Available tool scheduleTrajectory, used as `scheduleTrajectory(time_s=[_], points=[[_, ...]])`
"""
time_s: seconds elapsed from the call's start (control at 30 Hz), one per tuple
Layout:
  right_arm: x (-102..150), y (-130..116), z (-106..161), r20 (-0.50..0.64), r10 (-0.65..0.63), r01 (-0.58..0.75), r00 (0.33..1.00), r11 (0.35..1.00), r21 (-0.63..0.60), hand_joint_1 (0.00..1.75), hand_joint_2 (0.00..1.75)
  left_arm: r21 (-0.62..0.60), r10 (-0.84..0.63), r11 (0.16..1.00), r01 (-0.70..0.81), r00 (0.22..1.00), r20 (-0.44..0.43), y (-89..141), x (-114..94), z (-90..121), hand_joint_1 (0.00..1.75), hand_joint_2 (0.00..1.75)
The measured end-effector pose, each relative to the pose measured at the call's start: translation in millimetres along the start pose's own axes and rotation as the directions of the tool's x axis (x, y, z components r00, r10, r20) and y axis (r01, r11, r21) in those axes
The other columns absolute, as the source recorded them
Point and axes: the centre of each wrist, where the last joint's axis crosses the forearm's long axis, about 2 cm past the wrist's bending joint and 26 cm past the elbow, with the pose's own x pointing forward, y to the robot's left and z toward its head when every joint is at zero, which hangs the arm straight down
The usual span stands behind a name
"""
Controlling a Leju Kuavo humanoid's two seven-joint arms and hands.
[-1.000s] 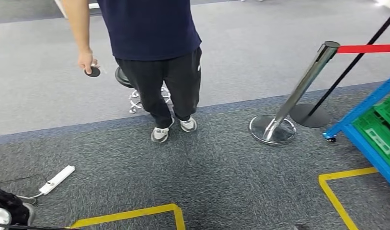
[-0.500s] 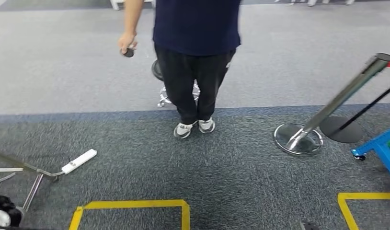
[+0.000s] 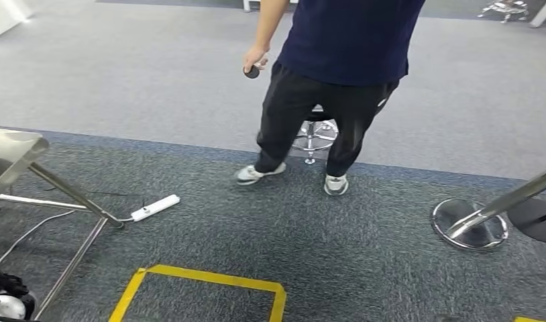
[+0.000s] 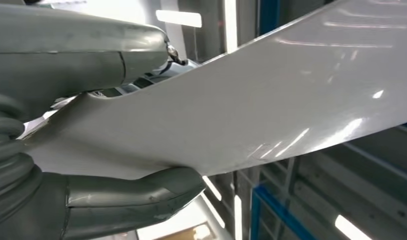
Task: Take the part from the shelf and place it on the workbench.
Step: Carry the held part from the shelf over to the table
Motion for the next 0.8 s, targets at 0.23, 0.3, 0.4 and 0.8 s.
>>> scheduleTrajectory(time_s=[0.23, 0.3, 0.4, 0.8], points=[[0.7, -1.6, -0.4, 0.009, -0.021, 0.021, 1.0, 1.0, -0.006, 0.0, 1.75, 0.003, 0.004, 1.0, -0.004, 1.0, -0.001, 2.2, 1.2, 0.1, 1.75, 1.75], [-1.2, -3.5, -0.5, 0.007, -0.028, 0.028, 1.0, 1.0, -0.011, 0.0, 1.75, 0.003, 0.006, 1.0, -0.006, 1.0, -0.001, 3.2, 1.7, 0.2, 1.75, 1.75], [-2.5, -4.6, -0.5, 0.004, -0.034, 0.034, 0.999, 0.999, -0.015, 0.0, 1.75, 0.003, 0.007, 1.0, -0.007, 1.0, -0.002, 3.5, 1.8, 0.4, 1.75, 1.75], [-1.6, -3.6, -0.4, -0.047, -0.034, 0.034, 0.998, 0.999, -0.011, 0.0, 1.75, 0.009, 0.014, 1.0, -0.014, 1.0, 0.005, 3.9, 3.0, -2.2, 1.75, 1.75]])
